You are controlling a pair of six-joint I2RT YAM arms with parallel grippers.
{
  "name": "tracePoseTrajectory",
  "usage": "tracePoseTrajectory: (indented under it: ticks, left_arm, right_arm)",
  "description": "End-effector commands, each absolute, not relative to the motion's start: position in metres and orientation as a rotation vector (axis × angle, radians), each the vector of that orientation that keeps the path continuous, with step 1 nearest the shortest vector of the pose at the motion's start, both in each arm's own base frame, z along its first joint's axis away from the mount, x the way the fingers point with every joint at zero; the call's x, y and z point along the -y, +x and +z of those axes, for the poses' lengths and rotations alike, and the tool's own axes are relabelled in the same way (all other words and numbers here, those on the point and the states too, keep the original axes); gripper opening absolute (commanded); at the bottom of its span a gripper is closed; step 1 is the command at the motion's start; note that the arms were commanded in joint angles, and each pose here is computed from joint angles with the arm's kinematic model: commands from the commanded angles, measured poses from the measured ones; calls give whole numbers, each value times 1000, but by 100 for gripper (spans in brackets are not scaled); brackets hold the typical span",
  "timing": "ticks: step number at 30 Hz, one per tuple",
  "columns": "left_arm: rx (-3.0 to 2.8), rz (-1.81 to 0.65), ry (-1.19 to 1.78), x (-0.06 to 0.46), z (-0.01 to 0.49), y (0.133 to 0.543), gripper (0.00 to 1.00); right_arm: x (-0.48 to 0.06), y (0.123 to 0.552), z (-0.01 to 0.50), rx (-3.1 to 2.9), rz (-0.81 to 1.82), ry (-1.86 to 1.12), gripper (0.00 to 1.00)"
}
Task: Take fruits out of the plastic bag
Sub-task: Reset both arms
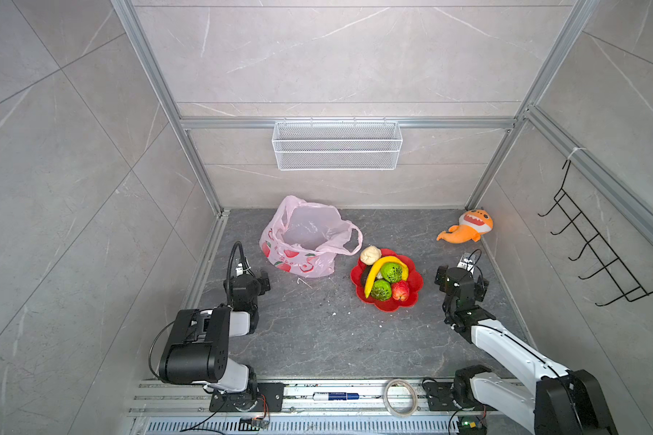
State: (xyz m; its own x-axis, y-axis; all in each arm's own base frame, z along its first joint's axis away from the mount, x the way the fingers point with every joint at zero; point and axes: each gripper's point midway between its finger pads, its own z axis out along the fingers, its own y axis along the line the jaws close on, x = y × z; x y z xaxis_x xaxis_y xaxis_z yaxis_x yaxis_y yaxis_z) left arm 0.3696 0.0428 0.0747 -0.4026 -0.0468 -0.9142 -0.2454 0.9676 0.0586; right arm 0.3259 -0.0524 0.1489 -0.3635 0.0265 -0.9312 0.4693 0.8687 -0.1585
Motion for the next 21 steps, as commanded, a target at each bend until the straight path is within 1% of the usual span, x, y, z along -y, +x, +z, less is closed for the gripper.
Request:
tracePoseTrajectory:
  ticks: [1, 13, 21]
  left_arm:
    - [-1926, 210, -207, -43, 89, 380, 100]
    - [-1927, 211, -207, -44, 89, 379, 100]
    - [-1926, 211, -207, -44, 89, 380, 100]
  right_arm:
    - [43, 341, 164, -1793, -366, 308, 99]
    - [46, 344, 132, -1827, -281, 290, 99]
    - [39, 350, 126, -1848, -252, 257, 99]
